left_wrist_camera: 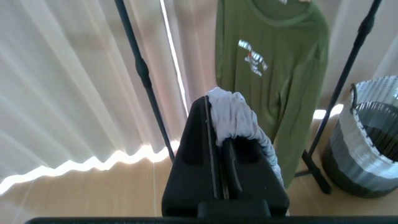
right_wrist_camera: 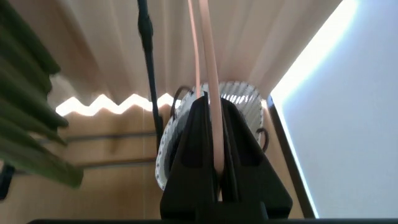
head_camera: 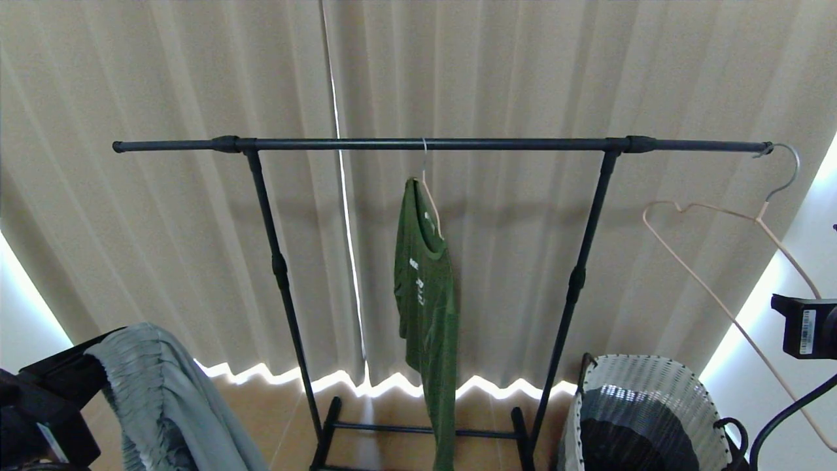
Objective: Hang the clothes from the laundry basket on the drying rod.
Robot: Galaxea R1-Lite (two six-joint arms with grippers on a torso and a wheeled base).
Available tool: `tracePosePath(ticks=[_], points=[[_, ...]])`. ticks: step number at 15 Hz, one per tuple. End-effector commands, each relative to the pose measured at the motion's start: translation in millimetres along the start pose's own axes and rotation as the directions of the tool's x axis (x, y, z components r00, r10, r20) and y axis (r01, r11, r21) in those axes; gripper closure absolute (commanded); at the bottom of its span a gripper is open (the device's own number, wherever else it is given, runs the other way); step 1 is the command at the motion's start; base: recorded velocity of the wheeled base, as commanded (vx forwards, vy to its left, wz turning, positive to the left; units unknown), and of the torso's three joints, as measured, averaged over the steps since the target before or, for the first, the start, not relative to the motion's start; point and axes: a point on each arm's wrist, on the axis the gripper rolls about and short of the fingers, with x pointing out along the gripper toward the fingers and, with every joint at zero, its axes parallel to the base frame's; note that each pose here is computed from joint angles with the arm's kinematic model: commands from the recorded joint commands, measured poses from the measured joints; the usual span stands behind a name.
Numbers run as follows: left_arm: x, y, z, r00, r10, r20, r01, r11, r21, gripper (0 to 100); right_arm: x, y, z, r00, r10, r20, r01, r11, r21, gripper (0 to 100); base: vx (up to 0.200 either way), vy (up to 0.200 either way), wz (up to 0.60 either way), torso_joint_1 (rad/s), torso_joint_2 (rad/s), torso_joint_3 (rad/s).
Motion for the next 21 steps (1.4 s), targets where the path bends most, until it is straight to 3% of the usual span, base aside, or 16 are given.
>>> tracePosePath(ticks=[1,4,5,7,9,12,15,17,19,20,21], points=[[0.3,0.0,0.0,1.000,0.000,-0.001,0.000,1.000,0.001,100,0.0,0.2,-2.9,1.000,0.002,-0.008,-0.002,1.000,-0.001,100,0.000,0.000,0.00,0.000,0.00,0.000],[1.5,-0.3,0.7,1.000,-0.003,-0.003,0.003,1.000,0.024,100,-4.6,0.9,-4.2,0.998,0.060,0.001,-0.060,0.998,0.000,100,0.000,0.000,0.00,0.000,0.00,0.000],[6.3,-1.0,7.6,1.000,-0.013,0.004,0.013,0.999,0.031,100,-4.8,6.1,-2.7,0.991,0.136,0.003,-0.136,0.991,-0.009,100,0.000,0.000,0.00,0.000,0.00,0.000],[14.2,-0.8,17.7,1.000,-0.014,0.010,0.013,0.997,0.073,100,-8.5,15.2,-4.6,0.977,0.212,0.001,-0.212,0.977,-0.024,100,0.000,0.000,0.00,0.000,0.00,0.000],[19.9,-1.1,18.2,1.000,-0.008,-0.009,0.009,0.989,0.147,100,-13.4,19.8,-4.0,0.964,0.264,0.012,-0.264,0.964,0.007,100,0.000,0.000,0.00,0.000,0.00,0.000],[33.6,-2.2,22.1,0.999,-0.010,-0.036,0.016,0.987,0.161,100,-17.1,27.9,-4.1,0.934,0.357,0.010,-0.356,0.934,-0.006,100,0.000,0.000,0.00,0.000,0.00,0.000],[53.7,-5.4,32.9,0.998,0.039,-0.058,-0.029,0.985,0.170,100,-21.2,40.0,2.2,0.901,0.429,0.069,-0.428,0.903,-0.032,100,0.000,0.000,0.00,0.000,0.00,0.000],[76.8,-14.6,44.1,0.987,0.139,-0.081,-0.122,0.975,0.185,100,-23.0,53.5,7.5,0.844,0.526,0.109,-0.522,0.851,-0.058,100,0.000,0.000,0.00,0.000,0.00,0.000],[86.8,-17.0,51.7,0.985,0.154,-0.074,-0.138,0.973,0.185,100,-24.9,59.4,9.4,0.811,0.571,0.126,-0.570,0.820,-0.047,100,0.000,0.000,0.00,0.000,0.00,0.000],[100.2,-18.7,60.6,0.986,0.156,-0.066,-0.142,0.973,0.180,100,-30.2,66.9,11.3,0.756,0.640,0.141,-0.643,0.765,-0.024,100,0.000,0.000,0.00,0.000,0.00,0.000],[105.9,-19.7,61.8,0.985,0.156,-0.070,-0.142,0.975,0.174,100,-31.5,68.7,11.1,0.740,0.658,0.137,-0.662,0.749,-0.022,100,0.000,0.000,0.00,0.000,0.00,0.000]])
